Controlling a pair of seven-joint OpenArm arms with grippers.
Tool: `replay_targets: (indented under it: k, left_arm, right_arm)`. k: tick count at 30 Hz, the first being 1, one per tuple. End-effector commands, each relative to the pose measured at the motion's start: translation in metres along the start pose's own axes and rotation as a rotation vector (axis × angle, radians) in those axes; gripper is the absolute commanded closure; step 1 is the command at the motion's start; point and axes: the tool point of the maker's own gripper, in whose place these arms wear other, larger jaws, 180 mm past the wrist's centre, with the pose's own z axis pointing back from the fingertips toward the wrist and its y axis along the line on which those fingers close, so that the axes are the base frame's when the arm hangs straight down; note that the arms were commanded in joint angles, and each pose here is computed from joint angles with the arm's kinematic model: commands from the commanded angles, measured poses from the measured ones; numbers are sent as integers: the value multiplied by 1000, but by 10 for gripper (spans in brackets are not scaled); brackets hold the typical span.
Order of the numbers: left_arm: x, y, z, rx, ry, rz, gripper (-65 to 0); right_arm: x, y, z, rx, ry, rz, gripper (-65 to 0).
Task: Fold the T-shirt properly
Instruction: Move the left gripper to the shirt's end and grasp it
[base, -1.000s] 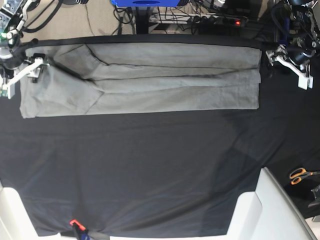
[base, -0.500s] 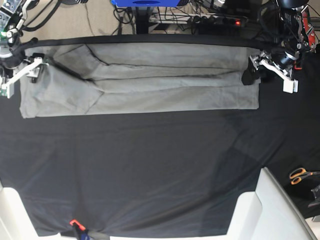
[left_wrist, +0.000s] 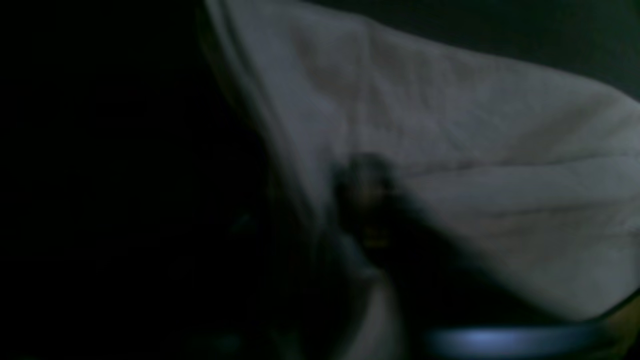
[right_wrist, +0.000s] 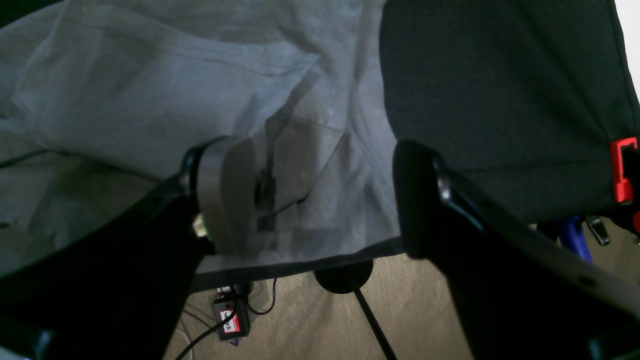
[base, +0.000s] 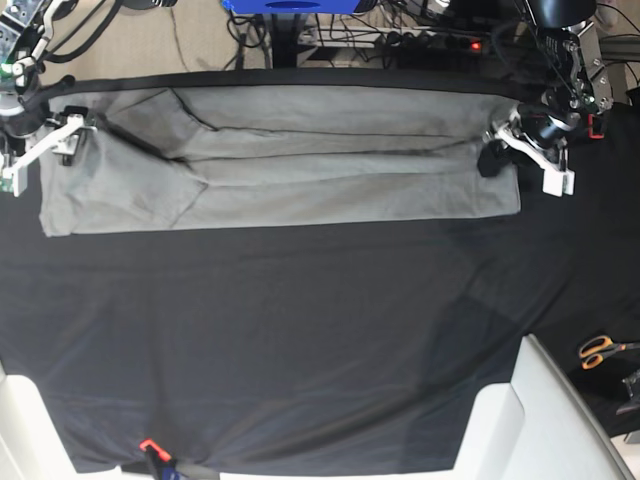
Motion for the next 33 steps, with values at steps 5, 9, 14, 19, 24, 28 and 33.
replay_targets:
  k: [5, 9, 14, 19, 24, 28, 33]
  left_arm:
    - [7, 14, 0, 36, 65, -50, 0]
    - [29, 27, 7, 62, 43, -91, 0]
    - [56, 51, 28, 116, 29, -172, 0]
    - [87, 45, 51, 138, -14, -313, 0]
    - [85, 11, 64, 142, -42, -404, 0]
    - [64, -25, 59, 130, -57, -369, 0]
    - [35, -68, 48, 92, -68, -277, 0]
  right_arm:
    - [9, -4, 3, -8, -35, 7, -407]
    - [9, -3, 3, -5, -36, 8, -407]
    - [9, -3, 3, -5, -36, 8, -407]
    - [9, -3, 2, -4, -33, 9, -407]
    - [11, -3, 2, -4, -36, 8, -407]
    - [11, -3, 2, -4, -37, 8, -407]
    - [12, -2, 2, -4, -39, 7, -407]
